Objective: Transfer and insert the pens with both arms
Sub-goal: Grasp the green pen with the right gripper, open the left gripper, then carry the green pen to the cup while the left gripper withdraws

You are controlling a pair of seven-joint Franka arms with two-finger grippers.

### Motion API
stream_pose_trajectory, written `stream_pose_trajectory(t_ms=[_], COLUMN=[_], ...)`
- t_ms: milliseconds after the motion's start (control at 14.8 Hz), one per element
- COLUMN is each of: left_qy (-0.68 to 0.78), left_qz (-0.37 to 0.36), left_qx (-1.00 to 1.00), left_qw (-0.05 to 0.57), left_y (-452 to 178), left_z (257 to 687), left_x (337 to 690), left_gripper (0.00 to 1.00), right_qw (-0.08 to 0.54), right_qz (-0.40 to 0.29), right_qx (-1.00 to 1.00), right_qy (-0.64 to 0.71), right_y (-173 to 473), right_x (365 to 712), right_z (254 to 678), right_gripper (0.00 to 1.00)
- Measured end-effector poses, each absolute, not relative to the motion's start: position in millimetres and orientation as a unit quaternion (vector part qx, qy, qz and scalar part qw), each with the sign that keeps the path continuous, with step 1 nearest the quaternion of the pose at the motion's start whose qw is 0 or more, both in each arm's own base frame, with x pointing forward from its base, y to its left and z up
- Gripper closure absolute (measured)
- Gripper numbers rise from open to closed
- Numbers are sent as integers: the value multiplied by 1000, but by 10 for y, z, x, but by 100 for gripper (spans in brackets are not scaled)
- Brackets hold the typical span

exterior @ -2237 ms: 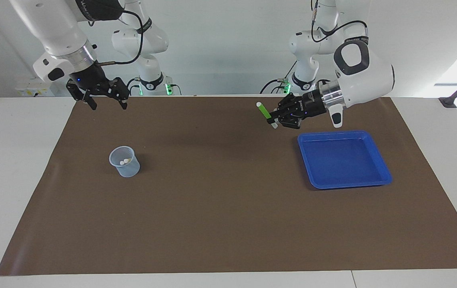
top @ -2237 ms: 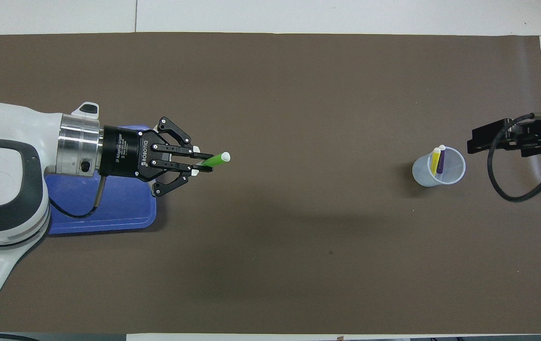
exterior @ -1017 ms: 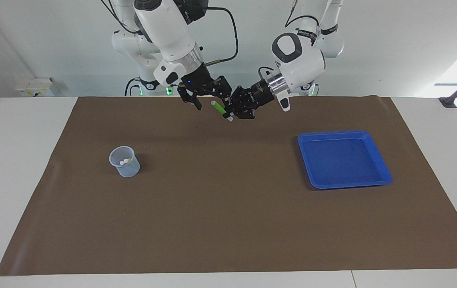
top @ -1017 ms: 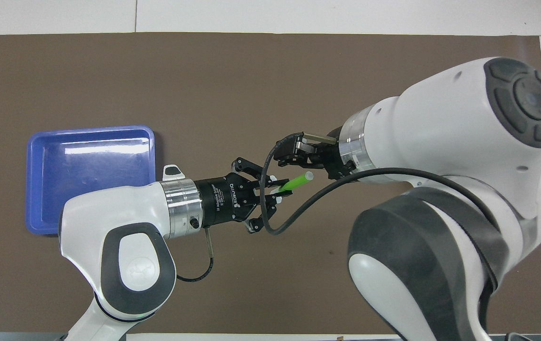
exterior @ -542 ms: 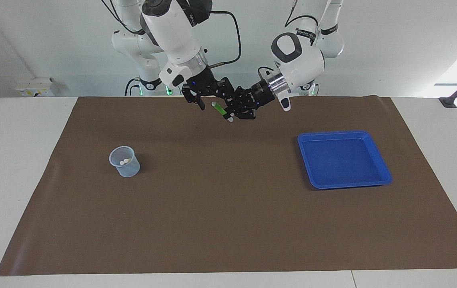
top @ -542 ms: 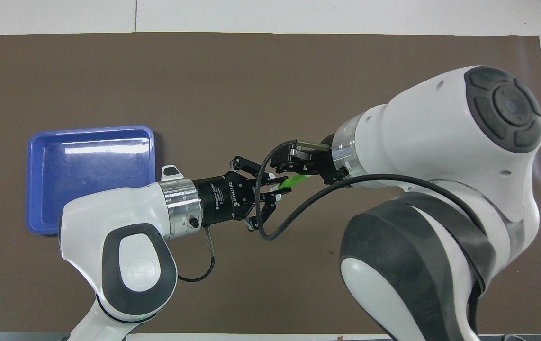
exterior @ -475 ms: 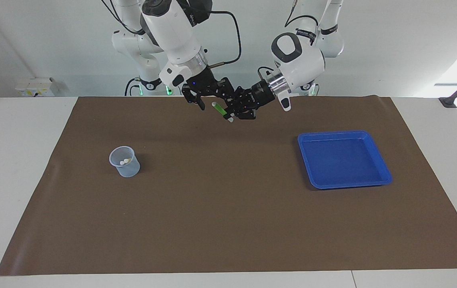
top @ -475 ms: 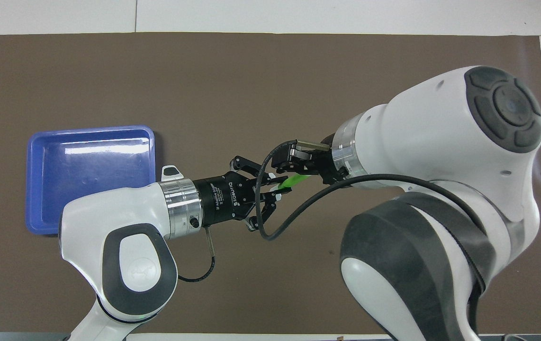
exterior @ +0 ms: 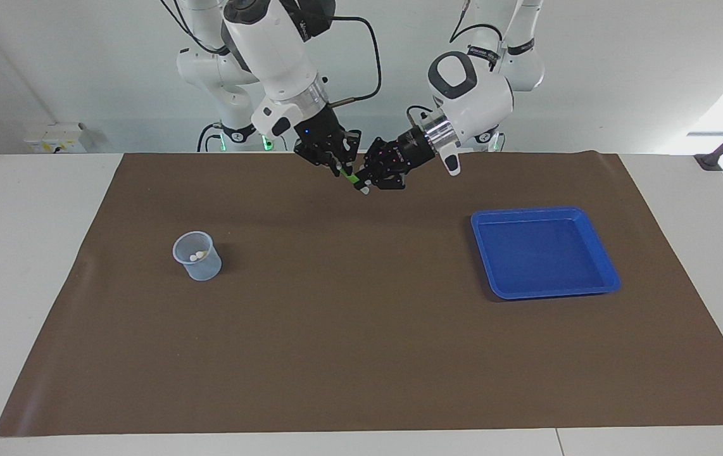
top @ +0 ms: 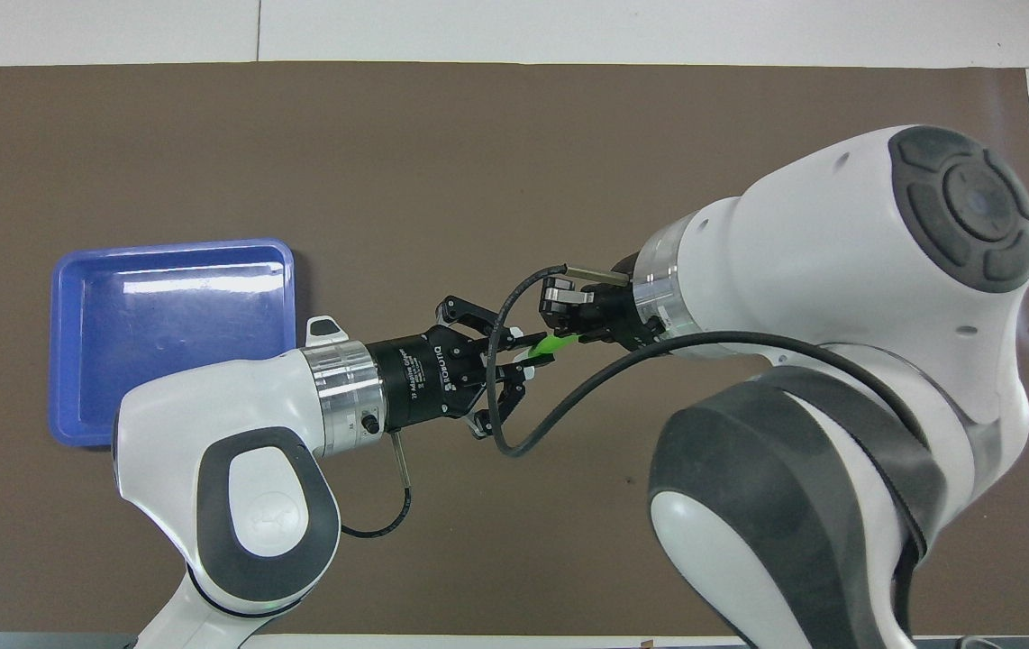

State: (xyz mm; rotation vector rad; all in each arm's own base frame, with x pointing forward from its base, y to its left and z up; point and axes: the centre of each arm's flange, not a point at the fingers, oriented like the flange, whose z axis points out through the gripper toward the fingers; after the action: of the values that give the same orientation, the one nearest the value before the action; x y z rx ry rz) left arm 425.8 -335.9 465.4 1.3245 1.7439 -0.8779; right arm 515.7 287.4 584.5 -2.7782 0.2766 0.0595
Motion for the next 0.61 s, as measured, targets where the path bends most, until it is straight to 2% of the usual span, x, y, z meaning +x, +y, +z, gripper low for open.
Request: stream_pose_trajectory(t_ms=[339,610], left_qy=[689,693], left_qz=[-335,-317], left_qx=[512,512], left_qw=[388,396], left_y=[-3393,-3466], left_z=[4661,4681], left_x=[4225,4158], left_gripper=[81,43], right_qw=[173,164], right_qz=[20,15], right_qx=[-980,-982], right_qy=[99,96], right_y=[2856,2837], right_x=[5165,5172], right_z=[5849,5838], right_gripper=[81,81])
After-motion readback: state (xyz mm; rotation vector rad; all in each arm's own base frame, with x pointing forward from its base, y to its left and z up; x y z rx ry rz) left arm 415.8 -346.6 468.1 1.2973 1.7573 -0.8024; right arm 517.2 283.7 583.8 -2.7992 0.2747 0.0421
